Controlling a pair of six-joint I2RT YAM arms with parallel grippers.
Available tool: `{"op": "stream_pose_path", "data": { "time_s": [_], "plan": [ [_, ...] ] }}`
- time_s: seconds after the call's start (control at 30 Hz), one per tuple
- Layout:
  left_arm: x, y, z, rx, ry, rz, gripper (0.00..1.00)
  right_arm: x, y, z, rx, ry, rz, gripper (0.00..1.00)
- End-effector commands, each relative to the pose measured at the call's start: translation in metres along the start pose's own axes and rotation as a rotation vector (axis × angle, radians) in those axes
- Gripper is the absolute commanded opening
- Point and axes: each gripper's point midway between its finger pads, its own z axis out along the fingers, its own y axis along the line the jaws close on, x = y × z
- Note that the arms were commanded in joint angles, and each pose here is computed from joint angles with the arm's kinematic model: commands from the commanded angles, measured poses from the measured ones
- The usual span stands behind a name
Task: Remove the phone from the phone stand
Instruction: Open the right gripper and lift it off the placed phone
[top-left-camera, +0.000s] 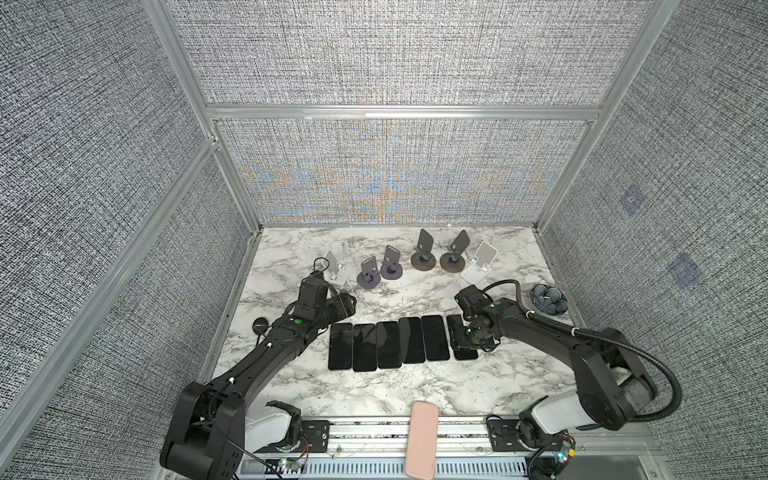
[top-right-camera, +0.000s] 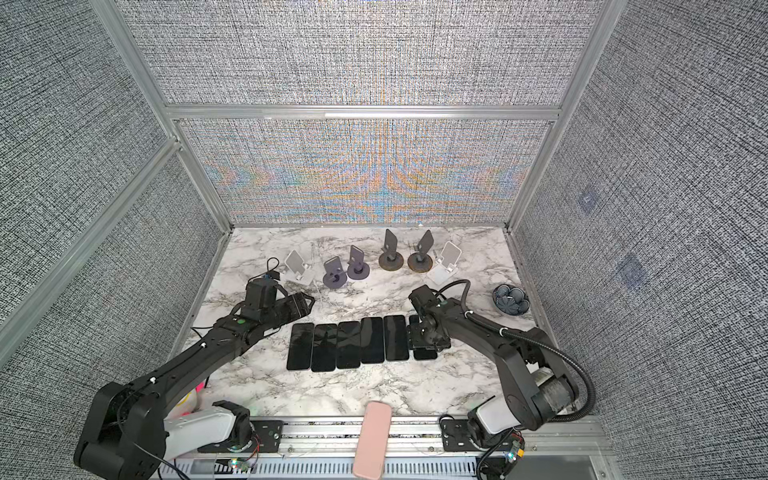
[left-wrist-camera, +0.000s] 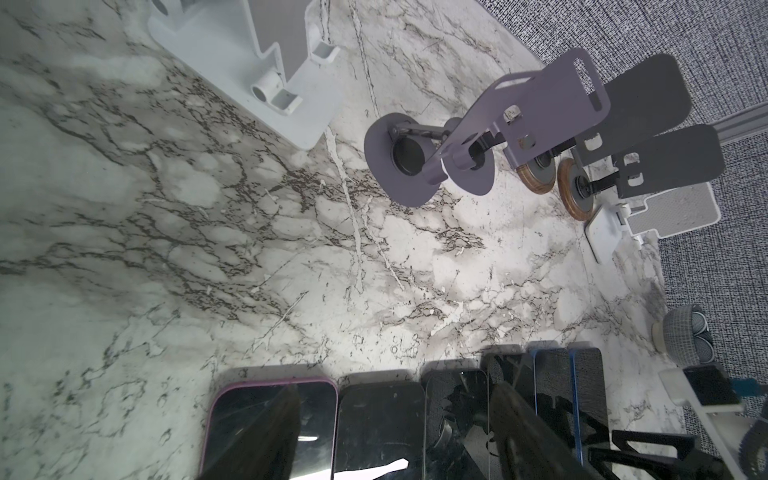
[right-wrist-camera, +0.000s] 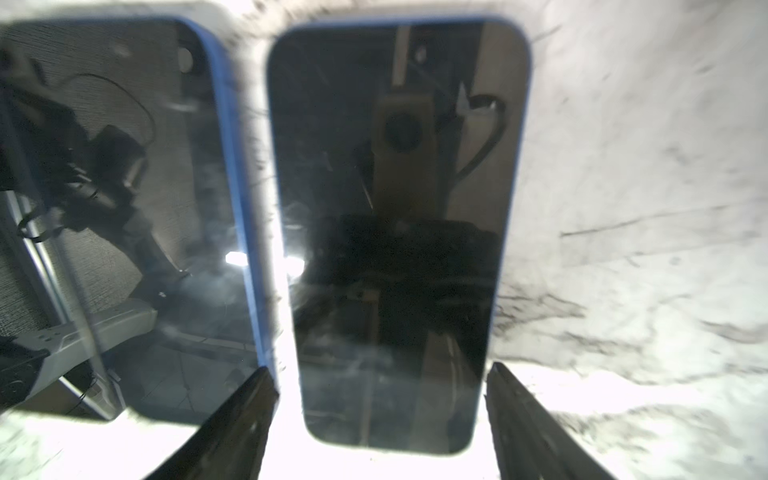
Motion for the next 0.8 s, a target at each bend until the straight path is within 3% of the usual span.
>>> {"op": "stream_pose_path", "data": {
  "time_s": [0.0,0.27,0.37,0.47,0.57,0.77],
  "plan": [
    [-0.004,-0.001,-0.001,-0.001,-0.012,0.010,0.74,-0.002,-0.006,-0.011,0.020,-0.013,-0.012,0.77],
    [0.000,0.023,-0.009,-0.094,-0.041,0.000,0.74,-0.016,-0.036,-0.026,0.030,-0.067,0.046,0.74],
    [0.005,0.037,-0.013,-0.139,-0.057,-0.012,0.74,-0.022,-0.049,-0.029,0.014,-0.093,0.097,0.60],
    [0.011,0.050,-0.016,-0.180,-0.064,-0.023,0.74,-0.027,-0.058,-0.025,0.014,-0.105,0.115,0.37],
    [0.018,0.063,-0.016,-0.216,-0.064,-0.038,0.74,-0.030,-0.060,-0.021,-0.006,-0.090,0.130,0.23],
    [0.041,0.096,-0.010,-0.316,-0.027,-0.145,0.74,-0.036,-0.059,-0.012,-0.009,-0.075,0.162,0.12]
  ]
}}
